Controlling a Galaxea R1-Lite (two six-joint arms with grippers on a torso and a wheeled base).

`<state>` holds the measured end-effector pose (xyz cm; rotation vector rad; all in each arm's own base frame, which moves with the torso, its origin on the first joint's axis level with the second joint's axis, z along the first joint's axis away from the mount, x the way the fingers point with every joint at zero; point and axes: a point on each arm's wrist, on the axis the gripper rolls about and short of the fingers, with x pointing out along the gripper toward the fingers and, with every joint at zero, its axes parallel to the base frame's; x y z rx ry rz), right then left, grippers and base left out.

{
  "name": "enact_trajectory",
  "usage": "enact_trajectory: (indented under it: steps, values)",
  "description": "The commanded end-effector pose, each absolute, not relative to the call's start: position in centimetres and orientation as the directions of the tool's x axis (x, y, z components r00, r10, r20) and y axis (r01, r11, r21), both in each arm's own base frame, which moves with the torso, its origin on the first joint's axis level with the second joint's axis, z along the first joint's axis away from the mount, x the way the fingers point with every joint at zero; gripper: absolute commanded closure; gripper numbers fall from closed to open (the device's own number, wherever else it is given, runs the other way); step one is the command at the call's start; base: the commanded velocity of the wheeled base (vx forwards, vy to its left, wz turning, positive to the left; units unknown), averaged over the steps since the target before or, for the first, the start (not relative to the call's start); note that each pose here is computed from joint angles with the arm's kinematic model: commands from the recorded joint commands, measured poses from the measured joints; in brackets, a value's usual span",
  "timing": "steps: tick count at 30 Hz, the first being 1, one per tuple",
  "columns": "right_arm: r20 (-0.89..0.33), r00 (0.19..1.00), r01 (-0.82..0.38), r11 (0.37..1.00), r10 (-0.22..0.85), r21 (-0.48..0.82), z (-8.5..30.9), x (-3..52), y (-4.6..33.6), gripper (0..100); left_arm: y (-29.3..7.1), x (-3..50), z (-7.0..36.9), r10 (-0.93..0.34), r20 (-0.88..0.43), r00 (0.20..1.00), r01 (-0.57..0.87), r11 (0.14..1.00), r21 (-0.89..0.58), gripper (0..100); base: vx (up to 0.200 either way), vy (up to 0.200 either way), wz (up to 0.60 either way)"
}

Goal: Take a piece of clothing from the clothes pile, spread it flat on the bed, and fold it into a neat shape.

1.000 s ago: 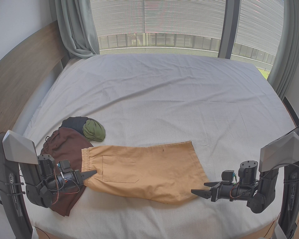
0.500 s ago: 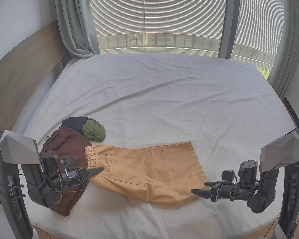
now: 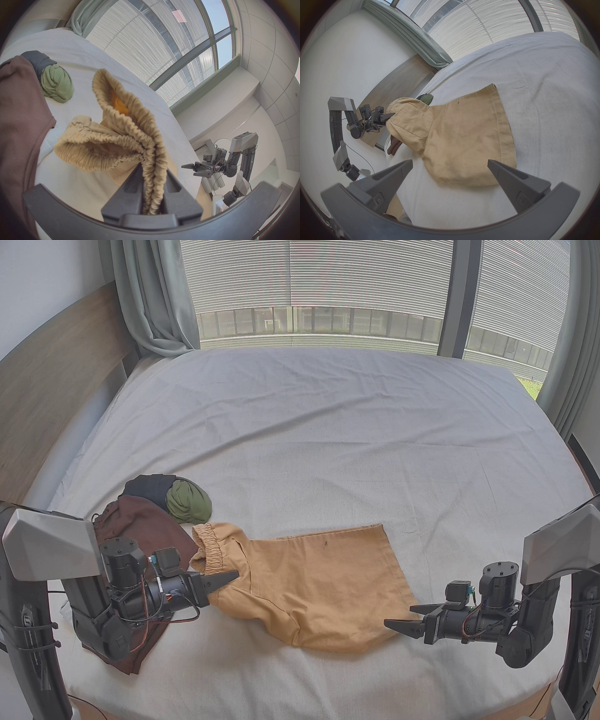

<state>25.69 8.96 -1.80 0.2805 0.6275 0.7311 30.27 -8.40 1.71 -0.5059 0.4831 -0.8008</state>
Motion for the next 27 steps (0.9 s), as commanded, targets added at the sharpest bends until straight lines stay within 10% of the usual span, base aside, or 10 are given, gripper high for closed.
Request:
enact_trajectory:
  steps: [1,27]
  values:
    - [-0.432,0.575,-0.534,0.718,0.695,0.446,-1.8,25.7,8.9,0,-9.5,30.1,1.7,-0.788,-0.209,0.58,0.568,0.574,-0.59,100,0.0,0.0,0.0]
    - [-0.43,0.586,-0.525,0.725,0.687,0.445,-1.8,26.0,8.7,0,-13.9,30.6,1.8,-0.847,-0.167,0.505,0.612,0.487,-0.623,100,0.0,0.0,0.0]
